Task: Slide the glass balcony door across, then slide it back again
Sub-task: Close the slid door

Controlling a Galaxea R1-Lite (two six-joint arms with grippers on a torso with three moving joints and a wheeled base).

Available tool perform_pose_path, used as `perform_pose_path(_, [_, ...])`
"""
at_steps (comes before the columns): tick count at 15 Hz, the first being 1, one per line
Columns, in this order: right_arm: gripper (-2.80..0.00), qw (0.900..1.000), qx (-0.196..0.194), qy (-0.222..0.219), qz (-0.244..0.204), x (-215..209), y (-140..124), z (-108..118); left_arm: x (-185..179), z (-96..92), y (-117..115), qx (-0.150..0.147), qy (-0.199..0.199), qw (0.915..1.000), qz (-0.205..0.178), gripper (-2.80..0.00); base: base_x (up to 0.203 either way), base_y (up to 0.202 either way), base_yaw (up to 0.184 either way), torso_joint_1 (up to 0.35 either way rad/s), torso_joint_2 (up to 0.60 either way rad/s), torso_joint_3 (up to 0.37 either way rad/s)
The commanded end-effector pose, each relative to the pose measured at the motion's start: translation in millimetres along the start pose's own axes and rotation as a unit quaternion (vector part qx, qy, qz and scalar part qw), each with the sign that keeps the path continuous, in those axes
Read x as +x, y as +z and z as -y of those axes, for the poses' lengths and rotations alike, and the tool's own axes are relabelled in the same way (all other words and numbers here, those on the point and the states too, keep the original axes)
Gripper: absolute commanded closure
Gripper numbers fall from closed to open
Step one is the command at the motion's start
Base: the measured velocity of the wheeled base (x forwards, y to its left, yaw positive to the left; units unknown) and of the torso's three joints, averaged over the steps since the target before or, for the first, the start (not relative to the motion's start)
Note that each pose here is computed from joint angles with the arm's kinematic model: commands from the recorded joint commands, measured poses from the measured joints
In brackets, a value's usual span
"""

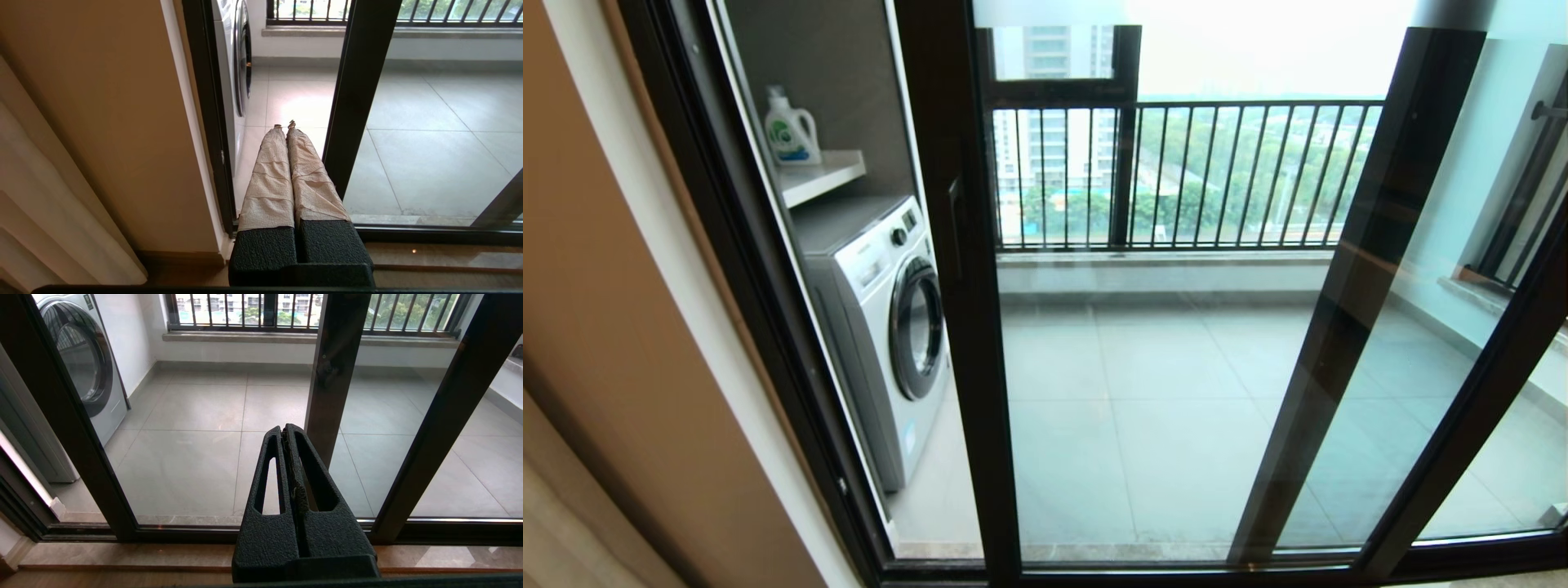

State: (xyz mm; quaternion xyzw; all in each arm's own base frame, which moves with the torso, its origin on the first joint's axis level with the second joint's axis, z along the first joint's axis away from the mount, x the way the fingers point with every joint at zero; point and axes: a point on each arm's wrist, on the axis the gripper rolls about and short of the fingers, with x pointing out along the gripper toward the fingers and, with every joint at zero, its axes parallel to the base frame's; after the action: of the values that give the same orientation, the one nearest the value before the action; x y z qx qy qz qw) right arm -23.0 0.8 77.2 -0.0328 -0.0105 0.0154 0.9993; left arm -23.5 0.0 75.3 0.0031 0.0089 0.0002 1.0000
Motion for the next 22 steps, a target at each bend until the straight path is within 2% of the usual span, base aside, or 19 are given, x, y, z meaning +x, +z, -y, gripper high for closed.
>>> perform_pose_path(1, [0.00, 1.000, 0.000, 0.001, -0.007, 1.0, -3.3, -0.2, -3.4, -0.1, 16.7, -0.001, -0.001, 0.9998, 0.020, 0.00, 0.000, 0.000, 0.000, 0.000, 0.00, 0.000])
perform_pose_path(4, [0.00, 1.000, 0.000, 0.001, -0.007, 1.0, -3.3, -0.2, 5.0, -0.1, 71.2, -0.018, -0.007, 0.9998, 0.010, 0.00, 0.000, 0.000, 0.000, 0.000, 0.00, 0.000])
perform_pose_path(6, [0.00, 1.000, 0.000, 0.001, -0.007, 1.0, -3.3, -0.2, 21.2, 0.4, 103.6, -0.026, -0.025, 0.9994, 0.004, 0.00, 0.000, 0.000, 0.000, 0.000, 0.00, 0.000])
perform_pose_path(9, [0.00, 1.000, 0.000, 0.001, -0.007, 1.0, -3.3, -0.2, 56.2, 1.8, 140.1, -0.030, -0.061, 0.9977, -0.003, 0.00, 0.000, 0.000, 0.000, 0.000, 0.00, 0.000])
perform_pose_path(12, [0.00, 1.000, 0.000, 0.001, -0.007, 1.0, -3.3, -0.2, 103.9, 2.4, 169.1, -0.028, -0.078, 0.9964, -0.018, 0.00, 0.000, 0.000, 0.000, 0.000, 0.00, 0.000])
perform_pose_path(16, [0.00, 1.000, 0.000, 0.001, -0.007, 1.0, -3.3, -0.2, 180.9, 4.1, 192.5, -0.028, -0.088, 0.9957, -0.007, 0.00, 0.000, 0.000, 0.000, 0.000, 0.00, 0.000])
perform_pose_path(22, [0.00, 1.000, 0.000, 0.001, -0.007, 1.0, -3.3, -0.2, 256.3, 33.0, 212.7, -0.053, -0.145, 0.9880, 0.006, 0.00, 0.000, 0.000, 0.000, 0.000, 0.00, 0.000])
